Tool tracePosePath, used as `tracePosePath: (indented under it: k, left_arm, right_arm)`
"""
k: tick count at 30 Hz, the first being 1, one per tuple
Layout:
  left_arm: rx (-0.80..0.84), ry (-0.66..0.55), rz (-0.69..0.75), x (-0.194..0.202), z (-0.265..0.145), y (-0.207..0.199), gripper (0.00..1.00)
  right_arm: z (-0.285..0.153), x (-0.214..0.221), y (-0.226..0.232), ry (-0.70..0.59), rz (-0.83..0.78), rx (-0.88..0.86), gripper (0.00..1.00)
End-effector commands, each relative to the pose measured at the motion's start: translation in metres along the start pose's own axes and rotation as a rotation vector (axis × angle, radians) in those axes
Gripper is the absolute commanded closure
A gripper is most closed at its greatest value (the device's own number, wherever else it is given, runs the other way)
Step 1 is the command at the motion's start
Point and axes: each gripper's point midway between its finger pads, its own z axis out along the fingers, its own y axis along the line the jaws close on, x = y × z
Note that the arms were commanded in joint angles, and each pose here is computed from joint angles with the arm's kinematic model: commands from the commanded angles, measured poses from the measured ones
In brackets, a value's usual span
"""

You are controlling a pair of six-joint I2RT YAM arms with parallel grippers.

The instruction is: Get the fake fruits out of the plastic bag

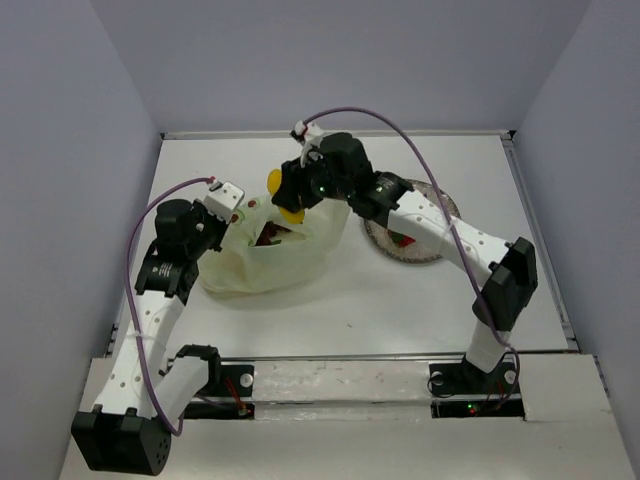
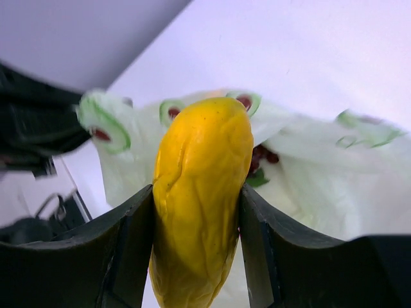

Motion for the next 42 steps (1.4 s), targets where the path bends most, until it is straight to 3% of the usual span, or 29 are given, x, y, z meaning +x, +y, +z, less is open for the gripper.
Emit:
tracePosePath:
  k: [1,2,4,5,7,8,12,13,23,25,26,28,29,32,34,35,37,38,39,42]
  left_arm:
    - [-0.021,-0.055,0.0,-0.021,-0.01,0.006,0.94]
    - [-0.021,-0.058,0.001,-0.022,-0.011,0.005,0.94]
    - [-0.025,-0.07,0.003,-0.025,-0.015,0.006,0.94]
    - [-0.028,-0.075,0.003,-0.026,-0.016,0.006,0.94]
    - [-0.031,-0.084,0.003,-0.026,-0.019,0.006,0.94]
    - [-0.027,-0.084,0.001,-0.025,-0.019,0.004,0.94]
    - [-0.007,-0.1,0.01,-0.023,-0.022,-0.002,0.94]
    - [0.002,-0.111,0.022,-0.025,-0.024,-0.004,0.94]
    - [0.034,-0.128,0.043,-0.032,-0.027,-0.008,0.94]
    - [0.051,-0.131,0.066,-0.031,-0.029,-0.012,0.94]
    - [0.088,-0.131,0.078,-0.029,-0.03,-0.019,0.93]
    - [0.125,-0.151,0.15,-0.03,-0.037,-0.026,0.89]
    - [0.167,-0.157,0.171,-0.027,-0.04,-0.035,0.84]
    - [0.192,-0.193,0.241,-0.026,-0.051,-0.043,0.73]
    - [0.203,-0.221,0.27,-0.029,-0.058,-0.047,0.59]
    - [0.212,-0.223,0.274,-0.028,-0.061,-0.049,0.47]
    - [0.225,-0.24,0.283,-0.033,-0.068,-0.052,0.32]
    - [0.228,-0.243,0.284,-0.034,-0.071,-0.053,0.11]
    - [0.229,-0.247,0.293,-0.036,-0.074,-0.053,0.01]
    - [0.201,-0.285,0.321,-0.049,-0.094,-0.05,0.01]
  right_arm:
    - [-0.061,-0.153,-0.026,-0.425,0.075,0.029,0.93]
    - [-0.087,-0.174,-0.04,-0.486,0.092,0.075,0.94]
    - [-0.115,-0.174,-0.089,-0.499,0.176,0.199,0.95]
    - [-0.144,-0.171,-0.151,-0.535,0.227,0.405,0.95]
    - [-0.174,-0.11,-0.216,-0.408,0.31,0.667,0.97]
    - [-0.201,-0.054,-0.268,-0.298,0.356,0.869,0.97]
    - [-0.243,0.056,-0.342,-0.098,0.506,1.082,0.99]
    - [-0.24,0.087,-0.351,-0.033,0.54,1.096,0.99]
    - [-0.207,0.157,-0.387,0.076,0.571,1.072,0.96]
    - [-0.201,0.172,-0.392,0.117,0.588,1.077,0.86]
    - [-0.198,0.175,-0.392,0.123,0.593,1.071,0.71]
    - [-0.194,0.178,-0.39,0.136,0.596,1.043,0.54]
    - [-0.188,0.176,-0.384,0.141,0.599,0.993,0.42]
    - [-0.184,0.168,-0.373,0.138,0.575,0.916,0.26]
    - [-0.19,0.157,-0.367,0.123,0.551,0.908,0.2]
    - [-0.193,0.153,-0.366,0.117,0.541,0.91,0.16]
    - [-0.199,0.143,-0.363,0.106,0.516,0.914,0.14]
    - [-0.202,0.139,-0.363,0.103,0.507,0.922,0.13]
    - [-0.205,0.136,-0.362,0.101,0.5,0.926,0.12]
    - [-0.214,0.118,-0.358,0.09,0.454,0.926,0.12]
